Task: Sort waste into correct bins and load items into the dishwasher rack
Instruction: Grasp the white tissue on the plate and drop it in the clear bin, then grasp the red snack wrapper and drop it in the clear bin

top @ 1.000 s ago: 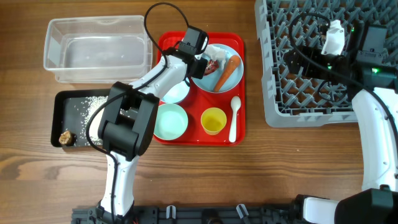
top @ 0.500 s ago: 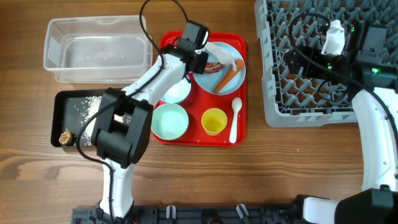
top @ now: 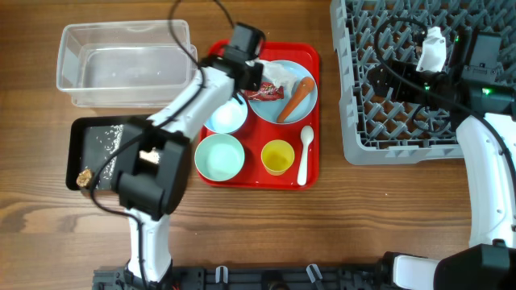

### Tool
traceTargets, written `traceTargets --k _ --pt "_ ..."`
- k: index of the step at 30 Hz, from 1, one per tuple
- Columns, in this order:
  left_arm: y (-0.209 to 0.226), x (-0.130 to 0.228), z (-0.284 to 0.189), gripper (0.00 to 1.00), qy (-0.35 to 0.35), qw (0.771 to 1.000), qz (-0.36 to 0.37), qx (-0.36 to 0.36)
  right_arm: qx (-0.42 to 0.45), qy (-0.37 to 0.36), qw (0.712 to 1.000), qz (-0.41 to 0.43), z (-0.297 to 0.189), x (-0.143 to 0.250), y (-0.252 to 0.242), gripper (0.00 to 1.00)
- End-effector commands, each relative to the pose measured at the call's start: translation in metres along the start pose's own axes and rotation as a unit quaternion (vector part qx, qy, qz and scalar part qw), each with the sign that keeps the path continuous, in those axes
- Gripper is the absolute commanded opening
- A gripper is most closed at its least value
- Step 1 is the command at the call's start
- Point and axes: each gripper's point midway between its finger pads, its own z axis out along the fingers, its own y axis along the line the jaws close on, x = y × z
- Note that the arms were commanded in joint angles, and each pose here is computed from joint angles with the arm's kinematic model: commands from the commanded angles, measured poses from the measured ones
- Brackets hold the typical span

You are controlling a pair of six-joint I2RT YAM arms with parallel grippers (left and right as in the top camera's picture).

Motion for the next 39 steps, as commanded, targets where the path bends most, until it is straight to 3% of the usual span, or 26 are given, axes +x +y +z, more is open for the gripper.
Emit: traceTargets --k 1,4,7,8,11,13,16,19,23,28,32,36,39 --pt "0.062 -0.062 -0.094 0.04 -0.101 0.989 -0.11 -0.013 -0.011 -0.01 1.0 -0.013 -0.006 -0.005 0.007 0.91" --pt "0.115 -0.062 -0.139 0.04 -0.113 0.981 -0.149 -0.043 -0.011 -0.01 1.0 -0.012 -0.006 -0.005 0.007 0.91" --pt "0.158 -0.045 -0.135 0.04 -0.085 0.977 -0.183 -0.074 -0.011 -0.01 1.0 -0.013 -0.006 -0.005 0.007 0.91" --pt "0.175 -0.035 -0.126 0.08 -0.068 0.974 -0.197 -0.086 -0.011 -0.01 1.0 -0.013 -0.006 -0.005 0.007 0.91" --pt "0.209 -0.019 -0.098 0.6 -0.041 0.968 -0.223 -0.107 -0.011 -0.01 1.0 -0.013 -0.006 -0.005 0.007 0.91" --pt "0.225 -0.01 -0.078 0.79 -0.028 0.965 -0.235 -0.115 -0.011 -0.01 1.0 -0.013 -0.006 -0.005 0.007 0.91" --pt "0.209 -0.015 -0.068 0.9 -0.027 0.98 -0.185 -0.071 -0.011 -0.01 1.0 -0.013 -0.006 -0.005 0.007 0.91" --pt "0.163 -0.038 -0.081 0.92 -0.056 0.99 -0.129 0.01 -0.011 -0.01 1.0 -0.013 -0.006 -0.005 0.007 0.91" --pt "0.038 -0.052 -0.087 0.92 -0.077 0.991 0.032 0.105 -0.011 -0.01 1.0 -0.013 -0.006 -0.005 0.007 0.91" --pt "-0.064 -0.024 -0.028 0.95 -0.064 0.977 0.182 0.091 -0.009 -0.01 1.0 -0.012 -0.006 -0.005 0.006 0.91" --pt "-0.086 -0.004 0.014 0.91 -0.052 0.975 0.198 0.084 -0.009 -0.009 1.0 -0.012 -0.006 -0.005 0.006 0.91" --pt "-0.083 0.002 0.034 0.88 -0.046 0.981 0.17 0.083 -0.009 -0.009 1.0 -0.012 -0.006 -0.005 0.006 0.91" --pt "-0.084 0.009 0.049 0.79 -0.041 0.982 0.167 0.083 -0.009 -0.008 1.0 -0.011 -0.006 -0.004 0.006 0.91"
